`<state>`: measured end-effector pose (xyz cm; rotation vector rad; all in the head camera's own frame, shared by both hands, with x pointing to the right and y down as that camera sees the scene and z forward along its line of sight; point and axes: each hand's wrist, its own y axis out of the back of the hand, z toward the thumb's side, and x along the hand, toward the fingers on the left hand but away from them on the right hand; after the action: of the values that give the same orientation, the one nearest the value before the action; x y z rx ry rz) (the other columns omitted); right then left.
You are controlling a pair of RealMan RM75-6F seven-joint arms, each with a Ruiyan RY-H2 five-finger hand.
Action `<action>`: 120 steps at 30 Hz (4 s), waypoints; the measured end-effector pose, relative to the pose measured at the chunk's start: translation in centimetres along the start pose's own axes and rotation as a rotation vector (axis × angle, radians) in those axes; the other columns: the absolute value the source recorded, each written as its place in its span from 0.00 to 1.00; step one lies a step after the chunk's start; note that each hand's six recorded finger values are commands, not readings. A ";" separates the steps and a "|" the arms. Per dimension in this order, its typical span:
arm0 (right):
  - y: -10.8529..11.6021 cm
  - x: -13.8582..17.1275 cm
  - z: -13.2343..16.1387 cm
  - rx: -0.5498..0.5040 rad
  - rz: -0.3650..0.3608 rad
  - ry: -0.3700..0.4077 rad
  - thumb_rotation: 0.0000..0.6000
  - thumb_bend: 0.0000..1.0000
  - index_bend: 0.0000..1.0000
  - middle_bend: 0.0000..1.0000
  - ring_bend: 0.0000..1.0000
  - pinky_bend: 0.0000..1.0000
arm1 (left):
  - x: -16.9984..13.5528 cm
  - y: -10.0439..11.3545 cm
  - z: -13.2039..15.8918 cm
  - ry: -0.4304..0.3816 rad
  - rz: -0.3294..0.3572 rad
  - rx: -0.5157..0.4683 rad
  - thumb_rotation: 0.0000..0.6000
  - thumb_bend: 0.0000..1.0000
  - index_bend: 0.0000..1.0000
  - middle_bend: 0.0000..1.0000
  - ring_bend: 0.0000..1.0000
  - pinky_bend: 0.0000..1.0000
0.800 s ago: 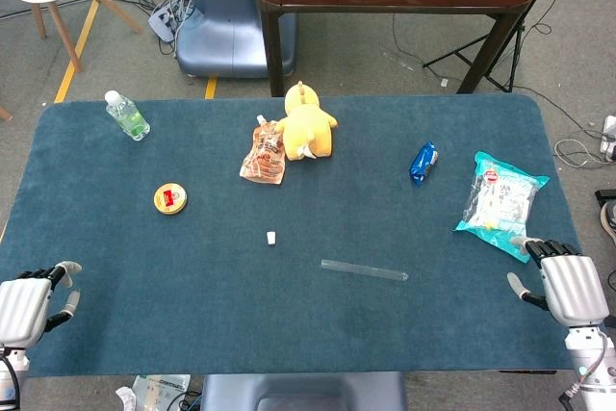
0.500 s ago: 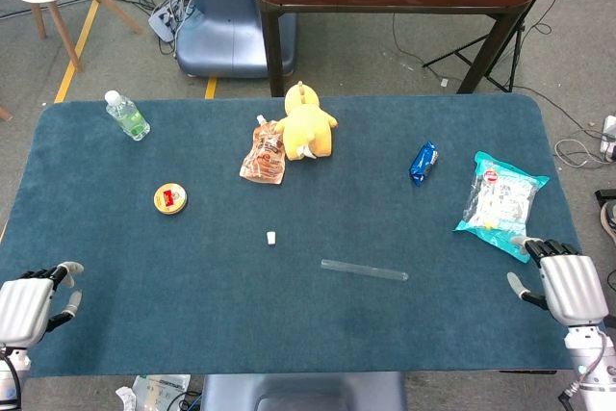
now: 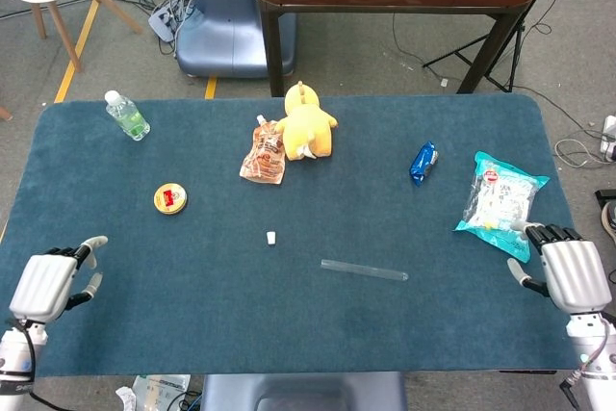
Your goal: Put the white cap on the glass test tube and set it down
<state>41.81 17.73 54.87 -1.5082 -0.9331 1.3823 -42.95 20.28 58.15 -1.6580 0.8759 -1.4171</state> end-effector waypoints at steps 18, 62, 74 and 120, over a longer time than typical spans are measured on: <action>0.7 -0.7 1.0 0.011 0.020 -0.003 1.00 0.27 0.34 0.45 0.39 0.43 | 11.3 -1.5 7.7 -0.275 -0.240 -0.067 1.00 0.63 0.21 1.00 1.00 1.00; 0.1 0.8 -0.5 0.004 0.047 -0.057 1.00 0.27 0.34 0.47 0.39 0.43 | 19.0 -10.6 20.9 -0.390 -0.636 -0.063 1.00 0.71 0.18 1.00 1.00 1.00; 0.3 1.3 -0.8 0.005 0.044 -0.070 1.00 0.27 0.34 0.47 0.40 0.43 | 18.9 -10.9 21.8 -0.405 -0.649 -0.064 1.00 0.71 0.18 1.00 1.00 1.00; 0.3 1.7 -0.8 -0.012 0.029 -0.064 1.00 0.27 0.34 0.47 0.42 0.44 | 15.7 -8.0 22.2 -0.486 -0.489 -0.036 1.00 0.34 0.28 1.00 1.00 1.00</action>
<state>42.73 19.18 54.01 -1.4993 -0.9635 1.4560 -18.54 12.92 70.55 -2.2149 0.2279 -1.2072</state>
